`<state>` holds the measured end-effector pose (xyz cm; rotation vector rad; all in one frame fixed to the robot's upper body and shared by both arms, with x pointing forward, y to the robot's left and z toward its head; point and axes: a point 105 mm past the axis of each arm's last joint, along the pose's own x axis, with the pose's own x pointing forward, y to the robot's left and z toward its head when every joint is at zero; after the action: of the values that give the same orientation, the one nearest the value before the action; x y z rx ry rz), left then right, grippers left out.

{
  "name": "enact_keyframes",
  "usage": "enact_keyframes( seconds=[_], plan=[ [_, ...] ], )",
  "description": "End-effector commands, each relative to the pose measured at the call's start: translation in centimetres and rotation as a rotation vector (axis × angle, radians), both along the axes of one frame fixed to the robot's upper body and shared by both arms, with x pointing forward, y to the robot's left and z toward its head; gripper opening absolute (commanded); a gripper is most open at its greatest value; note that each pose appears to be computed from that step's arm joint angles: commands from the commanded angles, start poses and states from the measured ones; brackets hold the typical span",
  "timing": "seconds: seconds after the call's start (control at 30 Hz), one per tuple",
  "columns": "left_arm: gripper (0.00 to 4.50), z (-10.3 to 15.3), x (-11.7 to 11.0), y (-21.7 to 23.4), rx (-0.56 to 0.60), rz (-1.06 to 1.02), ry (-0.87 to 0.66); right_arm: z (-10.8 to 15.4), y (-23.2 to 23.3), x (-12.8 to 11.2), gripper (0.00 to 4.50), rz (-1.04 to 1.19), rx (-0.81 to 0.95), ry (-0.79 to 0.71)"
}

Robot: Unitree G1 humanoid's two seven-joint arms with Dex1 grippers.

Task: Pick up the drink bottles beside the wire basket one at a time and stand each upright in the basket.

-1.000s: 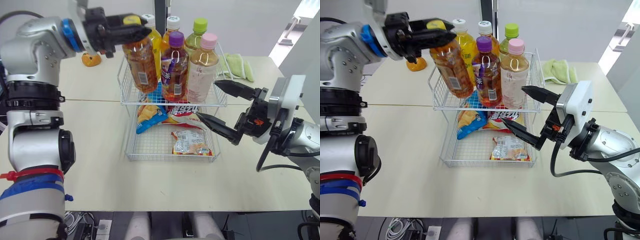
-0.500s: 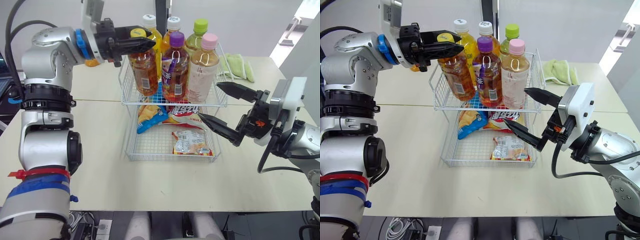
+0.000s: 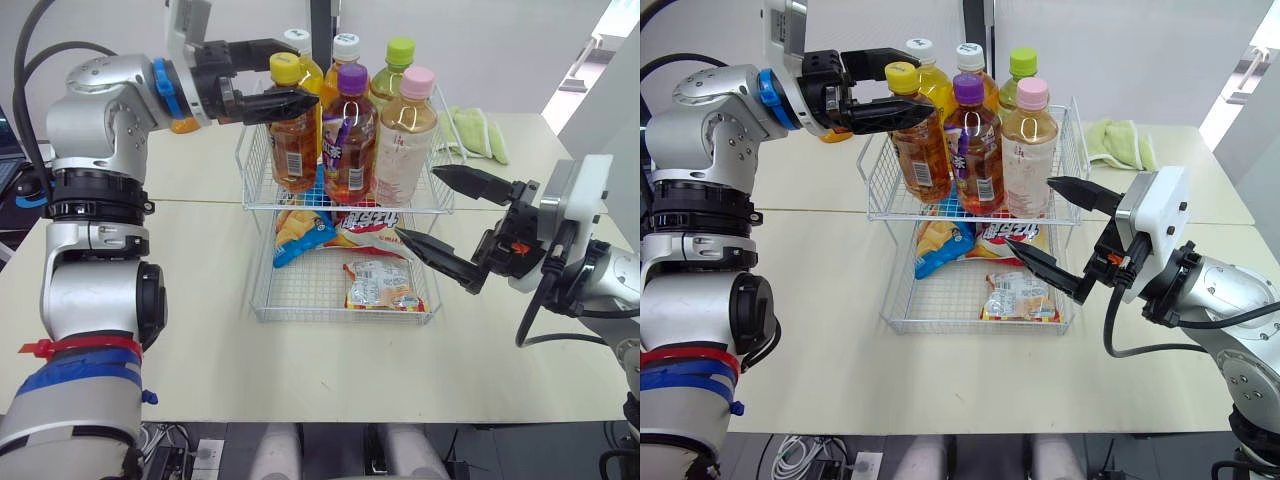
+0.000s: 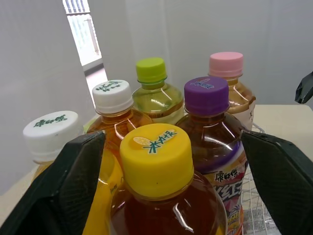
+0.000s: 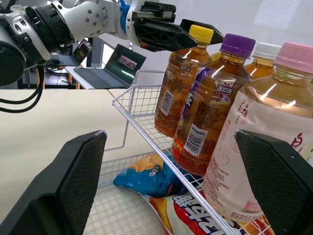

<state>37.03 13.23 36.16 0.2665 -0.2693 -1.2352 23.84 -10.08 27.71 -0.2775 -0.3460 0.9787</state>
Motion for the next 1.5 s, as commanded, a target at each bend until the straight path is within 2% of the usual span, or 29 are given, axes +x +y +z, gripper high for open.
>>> enact_keyframes(
  seconds=[0.03,0.63,0.77,0.87,1.1,1.23,1.4,1.5],
  plan=[
    [4.47,1.6,-0.8,0.3,-0.026,0.001,-0.063,0.9,-0.1,-0.5,4.5,0.004,0.002,-0.053],
    [4.47,5.4,-3.7,4.8,-0.114,0.092,-0.089,1.0,-0.2,-0.4,4.5,0.034,-0.001,-0.047],
    [4.47,6.7,-4.1,7.6,-0.16,0.181,-0.091,1.4,-0.4,-0.7,4.5,0.055,0.007,-0.048],
    [4.47,6.9,-4.2,10.6,-0.181,0.291,-0.089,3.1,-1.1,-1.6,4.5,0.116,0.052,-0.047],
    [4.47,5.0,-4.2,15.5,-0.217,0.444,-0.03,6.9,-6.2,-1.3,4.5,0.054,-0.072,0.041],
    [4.47,2.7,-3.8,18.9,-0.221,0.575,-0.008,8.4,-12.3,-0.2,4.5,-0.147,-0.106,0.061],
    [4.47,0.0,-3.2,21.7,-0.21,0.698,0.011,7.4,-19.5,0.8,4.5,-0.375,-0.155,0.069],
    [4.47,-3.4,-2.8,23.4,-0.174,0.782,0.061,5.8,-23.4,1.7,4.5,-0.503,-0.177,0.044]
  ],
)
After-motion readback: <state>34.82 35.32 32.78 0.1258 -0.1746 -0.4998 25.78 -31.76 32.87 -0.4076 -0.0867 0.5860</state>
